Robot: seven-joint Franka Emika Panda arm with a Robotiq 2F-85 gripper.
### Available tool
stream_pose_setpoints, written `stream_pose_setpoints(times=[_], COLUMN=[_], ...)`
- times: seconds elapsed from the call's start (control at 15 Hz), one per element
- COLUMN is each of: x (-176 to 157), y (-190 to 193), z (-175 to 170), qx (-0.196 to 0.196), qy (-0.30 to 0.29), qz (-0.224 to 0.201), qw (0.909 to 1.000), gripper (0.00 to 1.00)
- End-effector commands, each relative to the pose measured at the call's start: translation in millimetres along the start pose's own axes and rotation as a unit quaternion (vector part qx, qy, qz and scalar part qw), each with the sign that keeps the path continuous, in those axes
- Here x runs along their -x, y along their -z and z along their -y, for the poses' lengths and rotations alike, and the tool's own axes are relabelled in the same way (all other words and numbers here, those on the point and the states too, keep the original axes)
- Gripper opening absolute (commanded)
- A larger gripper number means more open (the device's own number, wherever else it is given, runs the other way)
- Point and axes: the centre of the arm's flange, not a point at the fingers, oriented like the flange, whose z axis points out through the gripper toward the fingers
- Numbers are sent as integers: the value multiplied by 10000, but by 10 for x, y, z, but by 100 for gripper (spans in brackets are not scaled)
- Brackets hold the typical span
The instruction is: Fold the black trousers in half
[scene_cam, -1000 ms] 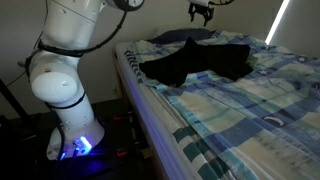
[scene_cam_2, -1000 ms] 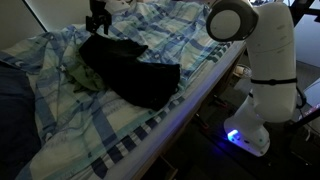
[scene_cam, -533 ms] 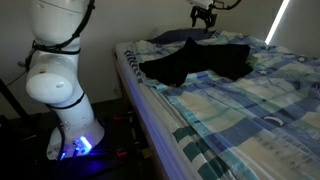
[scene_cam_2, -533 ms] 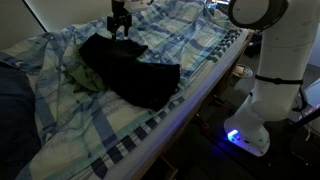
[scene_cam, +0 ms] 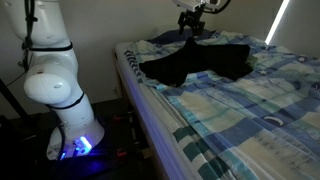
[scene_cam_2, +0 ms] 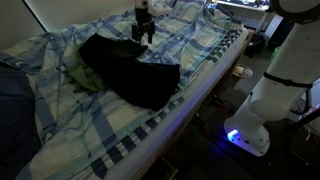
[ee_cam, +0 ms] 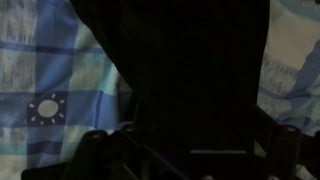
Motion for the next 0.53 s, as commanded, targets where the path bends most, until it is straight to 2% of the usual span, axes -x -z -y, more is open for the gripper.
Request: stream_pose_setpoints(times=[0.0,0.07,0.27,0.47], x=[586,229,411,430], y=[-17,-15,15,8], z=[-70,-43,-57,-59], qx=[59,23,45,46], qy=[105,44,59,65], qz=[11,76,75,84], qw=[9999,10000,9999,9999], gripper=[100,100,100,100])
